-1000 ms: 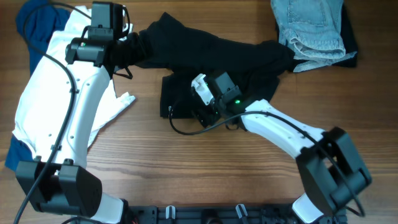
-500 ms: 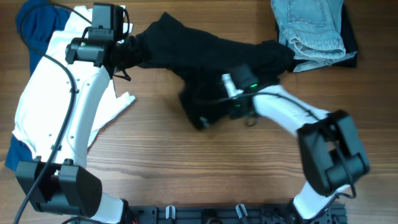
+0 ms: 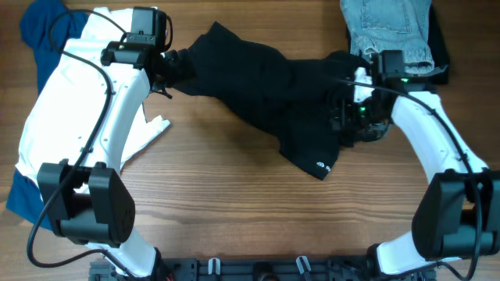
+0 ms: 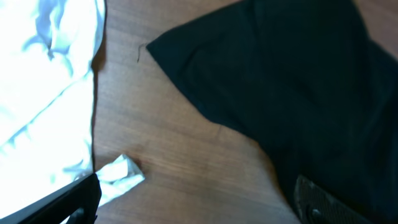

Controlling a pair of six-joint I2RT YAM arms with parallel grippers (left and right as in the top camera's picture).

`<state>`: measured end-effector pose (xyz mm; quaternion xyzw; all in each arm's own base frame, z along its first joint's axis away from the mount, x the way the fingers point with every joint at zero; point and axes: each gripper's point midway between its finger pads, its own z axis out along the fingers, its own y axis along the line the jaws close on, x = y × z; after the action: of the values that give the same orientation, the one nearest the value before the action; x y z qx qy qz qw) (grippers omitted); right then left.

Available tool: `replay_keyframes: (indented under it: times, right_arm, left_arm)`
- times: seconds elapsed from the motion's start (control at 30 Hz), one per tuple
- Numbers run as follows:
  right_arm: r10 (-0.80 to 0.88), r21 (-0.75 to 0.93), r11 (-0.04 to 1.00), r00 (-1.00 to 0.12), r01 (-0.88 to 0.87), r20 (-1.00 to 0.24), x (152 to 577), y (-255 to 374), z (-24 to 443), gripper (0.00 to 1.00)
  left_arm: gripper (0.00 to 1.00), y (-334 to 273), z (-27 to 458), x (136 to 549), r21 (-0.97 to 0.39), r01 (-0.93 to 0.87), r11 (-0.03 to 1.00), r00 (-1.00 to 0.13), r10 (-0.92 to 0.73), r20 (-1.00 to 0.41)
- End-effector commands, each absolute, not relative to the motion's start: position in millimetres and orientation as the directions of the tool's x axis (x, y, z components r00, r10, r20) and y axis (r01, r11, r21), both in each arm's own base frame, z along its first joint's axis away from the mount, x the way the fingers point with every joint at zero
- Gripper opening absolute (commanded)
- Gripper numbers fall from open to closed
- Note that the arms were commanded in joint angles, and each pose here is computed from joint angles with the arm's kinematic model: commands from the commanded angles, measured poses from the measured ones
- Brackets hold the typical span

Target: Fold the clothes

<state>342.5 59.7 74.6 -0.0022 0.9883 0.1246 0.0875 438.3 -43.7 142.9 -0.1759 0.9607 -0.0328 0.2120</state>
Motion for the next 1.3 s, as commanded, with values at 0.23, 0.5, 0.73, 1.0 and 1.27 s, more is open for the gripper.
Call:
replay_keyframes:
  times: [0.23, 0.5, 0.73, 1.0, 1.27]
  right_arm:
    - [-0.200, 0.245, 0.938, -0.959, -0.246, -0.199, 318.8, 160.8, 76.9, 0.78]
    - [-0.195, 0.211, 0.947, -0.955, -0.243, -0.225, 324.7, 156.0, 71.3, 0.78]
    - [-0.194, 0.206, 0.947, -0.950, -0.246, -0.246, 329.7, 156.5, 72.4, 0.78]
    - [-0.193, 0.189, 0.951, -0.947, -0.245, -0.257, 332.9, 154.3, 72.5, 0.77]
    - [-0.191, 0.192, 0.949, -0.940, -0.251, -0.284, 338.9, 156.6, 74.5, 0.77]
  left_arm:
    - [0.94, -73.0, 118.7, 517.8, -0.240, -0.113, 0.964, -0.795, -0.233, -0.560]
    - [0.89, -79.9, 45.9, 578.1, -0.262, -0.082, 0.961, -0.721, -0.239, -0.650]
    - [0.76, -79.9, -1.4, 588.9, -0.259, -0.087, 0.962, -0.718, -0.241, -0.653]
    - [0.33, -71.8, -12.4, 586.5, -0.223, -0.122, 0.967, -0.724, -0.240, -0.647]
    - [0.04, -59.4, -15.0, 556.8, -0.183, -0.169, 0.969, -0.811, -0.242, -0.533]
